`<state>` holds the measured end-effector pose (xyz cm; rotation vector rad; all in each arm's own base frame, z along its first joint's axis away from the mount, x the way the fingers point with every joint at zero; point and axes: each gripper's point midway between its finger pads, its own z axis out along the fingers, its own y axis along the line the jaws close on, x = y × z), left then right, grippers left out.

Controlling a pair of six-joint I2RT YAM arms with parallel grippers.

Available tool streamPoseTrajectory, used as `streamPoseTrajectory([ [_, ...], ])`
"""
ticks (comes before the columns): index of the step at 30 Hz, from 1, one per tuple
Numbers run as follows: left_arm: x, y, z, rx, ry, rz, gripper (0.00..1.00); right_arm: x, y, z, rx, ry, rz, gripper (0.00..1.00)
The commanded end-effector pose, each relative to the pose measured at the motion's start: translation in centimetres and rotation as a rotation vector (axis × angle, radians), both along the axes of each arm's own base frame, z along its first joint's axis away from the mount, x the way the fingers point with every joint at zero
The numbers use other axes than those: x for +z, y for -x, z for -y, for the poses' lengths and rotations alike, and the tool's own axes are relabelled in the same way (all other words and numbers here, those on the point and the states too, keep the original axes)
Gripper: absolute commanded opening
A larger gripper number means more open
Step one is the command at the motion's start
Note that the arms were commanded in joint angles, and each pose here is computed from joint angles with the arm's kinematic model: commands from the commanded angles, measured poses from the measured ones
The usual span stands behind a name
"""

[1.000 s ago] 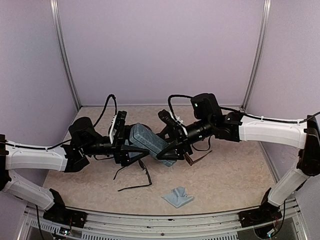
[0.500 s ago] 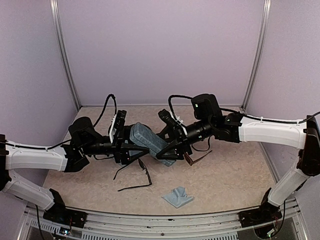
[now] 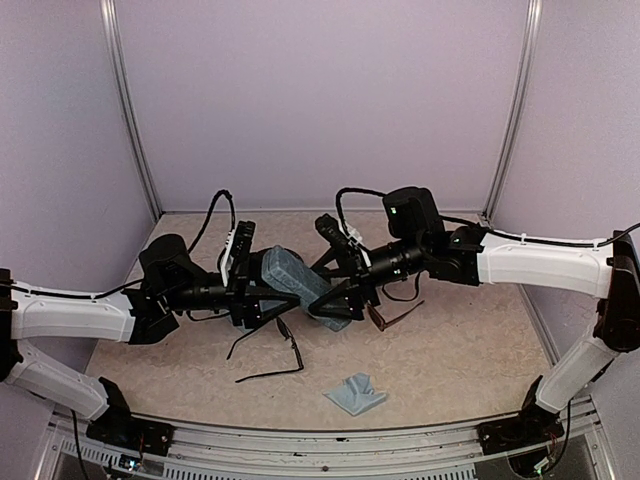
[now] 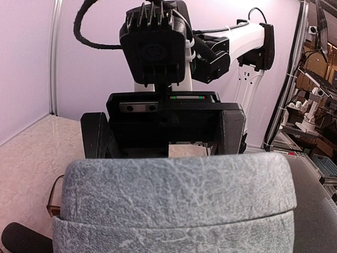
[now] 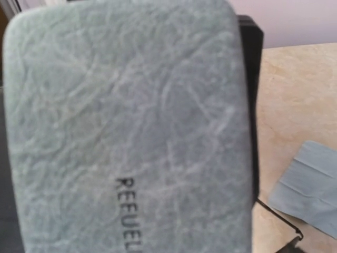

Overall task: Organize the sunglasses
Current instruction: Open the sunglasses case.

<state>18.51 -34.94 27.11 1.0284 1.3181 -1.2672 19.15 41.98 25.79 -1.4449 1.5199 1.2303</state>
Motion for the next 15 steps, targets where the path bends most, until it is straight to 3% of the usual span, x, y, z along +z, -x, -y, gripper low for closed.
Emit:
streamPoseTrajectory([
  [1,0.5,0.2,0.2,-0.01,0.001,0.034,0.0,0.4,-0.7,-0.5,-0.033,0.005,0.023,0.92],
  [11,-0.8,0.2,0.2,-0.013,-0.067,0.07,0.0,0.9,-0.6,0.0,-0.02,-0.02,0.001,0.43],
  [15,-0.9,1.0,0.0,-0.037,-0.082,0.121,0.0,1.6,-1.3,1.0,-0.01,-0.052,-0.069,0.29],
])
